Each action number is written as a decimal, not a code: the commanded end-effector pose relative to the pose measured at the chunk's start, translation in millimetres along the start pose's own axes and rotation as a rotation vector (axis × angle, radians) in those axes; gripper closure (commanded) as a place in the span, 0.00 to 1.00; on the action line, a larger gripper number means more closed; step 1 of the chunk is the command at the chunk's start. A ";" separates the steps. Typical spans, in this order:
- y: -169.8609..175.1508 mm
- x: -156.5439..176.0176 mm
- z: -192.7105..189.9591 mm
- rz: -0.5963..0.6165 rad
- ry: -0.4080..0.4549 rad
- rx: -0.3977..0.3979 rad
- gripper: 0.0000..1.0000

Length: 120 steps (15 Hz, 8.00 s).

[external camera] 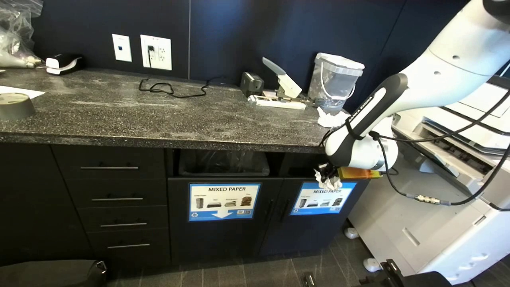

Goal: Put the white pieces of paper in the right bin

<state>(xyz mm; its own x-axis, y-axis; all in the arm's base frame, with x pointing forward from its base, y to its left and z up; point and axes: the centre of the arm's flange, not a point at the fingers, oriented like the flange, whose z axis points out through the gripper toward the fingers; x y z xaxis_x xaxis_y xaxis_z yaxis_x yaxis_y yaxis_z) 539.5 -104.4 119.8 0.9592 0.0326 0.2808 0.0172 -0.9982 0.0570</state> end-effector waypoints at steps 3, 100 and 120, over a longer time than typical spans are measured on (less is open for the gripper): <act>1.8 6.3 9.9 0.008 0.197 0.007 0.90; 134.8 285.1 -104.4 -0.507 0.178 -0.009 0.00; 146.0 283.1 -55.7 -0.690 0.057 -0.012 0.00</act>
<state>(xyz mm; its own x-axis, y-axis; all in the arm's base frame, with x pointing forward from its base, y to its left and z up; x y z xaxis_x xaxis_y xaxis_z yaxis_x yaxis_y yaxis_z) 777.6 -231.3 252.5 0.7169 0.6586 0.2287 0.6154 -0.7520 0.2362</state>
